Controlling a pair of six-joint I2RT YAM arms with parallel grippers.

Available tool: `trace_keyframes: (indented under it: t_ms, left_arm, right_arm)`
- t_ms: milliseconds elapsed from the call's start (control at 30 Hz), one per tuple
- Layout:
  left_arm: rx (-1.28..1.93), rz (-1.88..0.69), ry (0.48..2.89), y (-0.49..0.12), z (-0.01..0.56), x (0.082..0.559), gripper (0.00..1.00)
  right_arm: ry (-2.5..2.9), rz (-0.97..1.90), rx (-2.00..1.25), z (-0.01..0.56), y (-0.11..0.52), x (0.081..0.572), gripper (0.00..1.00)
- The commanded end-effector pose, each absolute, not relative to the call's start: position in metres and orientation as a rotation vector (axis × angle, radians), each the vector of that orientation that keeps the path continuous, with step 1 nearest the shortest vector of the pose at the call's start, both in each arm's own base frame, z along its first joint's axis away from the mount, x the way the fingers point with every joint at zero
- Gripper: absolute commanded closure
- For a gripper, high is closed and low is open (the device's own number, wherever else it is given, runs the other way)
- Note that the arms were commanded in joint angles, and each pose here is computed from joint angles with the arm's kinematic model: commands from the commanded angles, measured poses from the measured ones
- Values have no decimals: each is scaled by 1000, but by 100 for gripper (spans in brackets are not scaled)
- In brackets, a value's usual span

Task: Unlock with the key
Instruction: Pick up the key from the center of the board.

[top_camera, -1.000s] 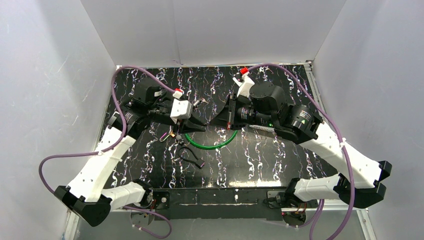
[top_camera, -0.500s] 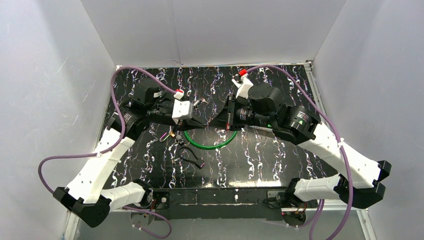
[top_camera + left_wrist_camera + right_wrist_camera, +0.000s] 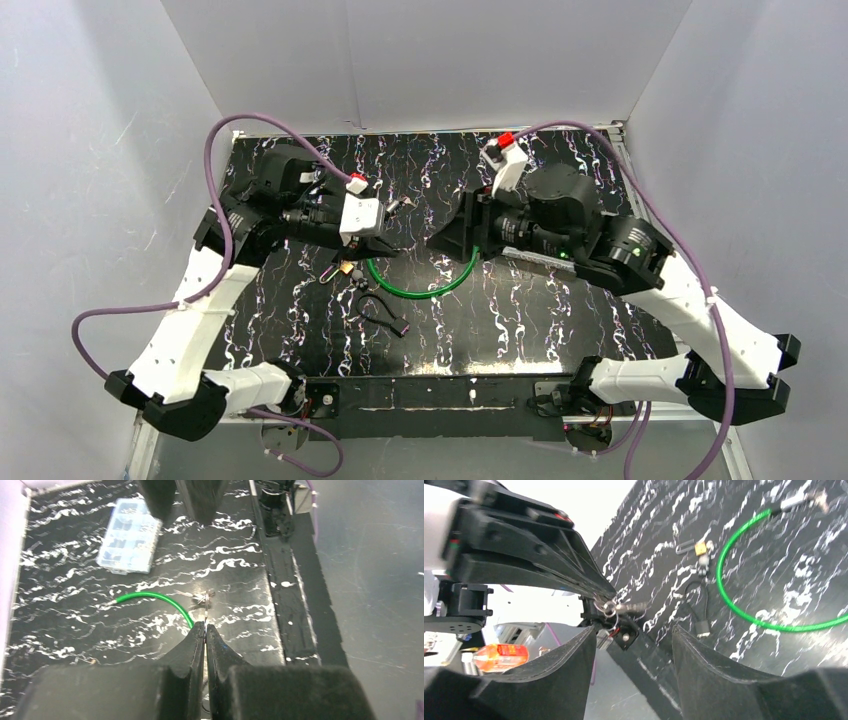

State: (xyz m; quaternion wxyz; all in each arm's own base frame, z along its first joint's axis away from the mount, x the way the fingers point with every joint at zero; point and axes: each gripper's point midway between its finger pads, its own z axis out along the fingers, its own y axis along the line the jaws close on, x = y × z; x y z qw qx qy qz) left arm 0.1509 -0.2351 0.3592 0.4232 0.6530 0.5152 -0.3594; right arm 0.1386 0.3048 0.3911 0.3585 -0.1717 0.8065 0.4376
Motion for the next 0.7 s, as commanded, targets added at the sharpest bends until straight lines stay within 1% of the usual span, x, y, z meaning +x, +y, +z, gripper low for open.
trace_keyframes:
  t_ms: [0, 67, 133, 267, 367, 500, 667]
  left_arm:
    - [1651, -1051, 1434, -226, 355, 123, 100]
    - [1637, -1123, 1500, -226, 355, 116, 100]
    - [1611, -1190, 1565, -226, 355, 109, 100]
    - [1546, -1212, 1617, -226, 359, 107, 100]
    - [1517, -1233, 1629, -226, 364, 104, 100]
    - [1484, -1275, 1649, -228, 371, 100, 100]
    - [1479, -1295, 1657, -229, 372, 100, 100]
  right_arm:
    - [1738, 1094, -624, 455, 296, 142, 35]
    - [1657, 1120, -757, 460, 309, 134, 35]
    - [1601, 1138, -871, 457, 321, 128, 37]
    - [1518, 1206, -1007, 448, 339, 112, 40]
    - [1500, 1206, -1026, 439, 346, 109, 41]
    - [1512, 1204, -1035, 427, 353, 107, 49]
    - [1534, 1227, -1049, 419, 359, 103, 55]
